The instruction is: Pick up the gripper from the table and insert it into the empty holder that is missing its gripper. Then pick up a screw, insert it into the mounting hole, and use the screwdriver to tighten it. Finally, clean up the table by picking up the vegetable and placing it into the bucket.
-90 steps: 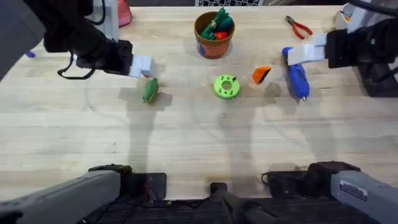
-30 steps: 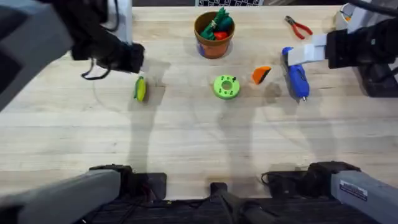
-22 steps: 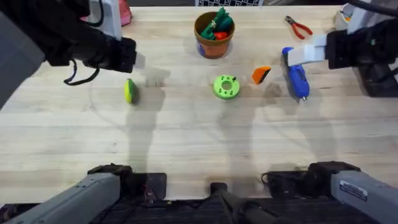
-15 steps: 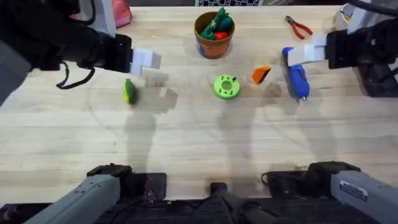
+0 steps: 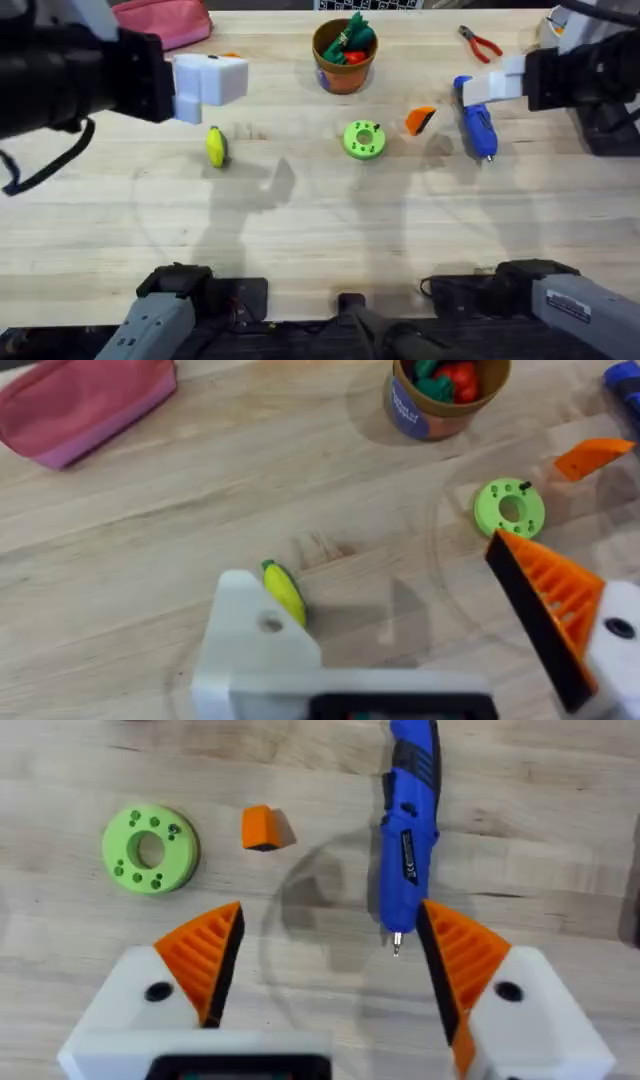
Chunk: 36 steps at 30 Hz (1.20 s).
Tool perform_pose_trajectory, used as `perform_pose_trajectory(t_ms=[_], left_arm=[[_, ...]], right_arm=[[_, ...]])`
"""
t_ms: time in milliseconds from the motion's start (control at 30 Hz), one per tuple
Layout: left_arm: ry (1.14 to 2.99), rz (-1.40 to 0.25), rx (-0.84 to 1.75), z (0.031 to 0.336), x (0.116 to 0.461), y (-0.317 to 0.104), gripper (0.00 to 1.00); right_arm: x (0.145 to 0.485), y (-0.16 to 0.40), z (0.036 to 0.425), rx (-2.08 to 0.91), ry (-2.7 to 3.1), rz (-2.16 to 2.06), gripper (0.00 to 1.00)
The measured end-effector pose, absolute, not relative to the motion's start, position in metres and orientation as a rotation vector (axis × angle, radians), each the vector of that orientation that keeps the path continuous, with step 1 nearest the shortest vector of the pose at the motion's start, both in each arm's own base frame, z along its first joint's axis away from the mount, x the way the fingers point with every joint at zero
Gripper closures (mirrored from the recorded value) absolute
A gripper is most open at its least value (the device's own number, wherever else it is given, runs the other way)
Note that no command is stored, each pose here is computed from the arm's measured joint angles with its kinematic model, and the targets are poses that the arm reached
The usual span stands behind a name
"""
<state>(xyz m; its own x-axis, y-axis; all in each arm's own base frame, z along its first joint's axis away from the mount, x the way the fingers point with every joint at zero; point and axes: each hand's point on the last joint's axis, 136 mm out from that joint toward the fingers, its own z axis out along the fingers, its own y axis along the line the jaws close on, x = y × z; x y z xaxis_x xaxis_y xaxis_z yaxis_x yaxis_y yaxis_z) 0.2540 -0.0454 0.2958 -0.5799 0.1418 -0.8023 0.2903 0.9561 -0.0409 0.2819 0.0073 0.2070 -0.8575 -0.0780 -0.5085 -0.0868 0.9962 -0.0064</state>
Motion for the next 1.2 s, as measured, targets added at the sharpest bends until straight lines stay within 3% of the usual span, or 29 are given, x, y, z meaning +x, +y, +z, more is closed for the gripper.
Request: perform_pose_trajectory(t_ms=[333, 533, 667, 867, 1200], left_arm=[[2.120, -0.177, 0.346, 0.308, 0.273, -0.046, 0.015], [1.938, -0.153, 0.369, 0.316, 0.298, -0.049, 0.015], [1.801, -0.150, 0.395, 0.299, 0.299, -0.054, 0.016], [1.615, -0.172, 0.445, 0.267, 0.281, -0.065, 0.015], [1.370, -0.241, 0.416, 0.242, 0.241, -0.074, 0.014]], right_arm=[[0.282, 0.007, 0.207, -0.116, 2.606, 0.023, 0.007], [0.282, 0.007, 0.207, -0.116, 2.606, 0.023, 0.008], [0.282, 0.007, 0.207, -0.116, 2.606, 0.023, 0.008], [0.282, 0.007, 0.207, -0.116, 2.606, 0.023, 0.008], [0.282, 0.007, 0.207, -0.116, 2.606, 0.022, 0.007]])
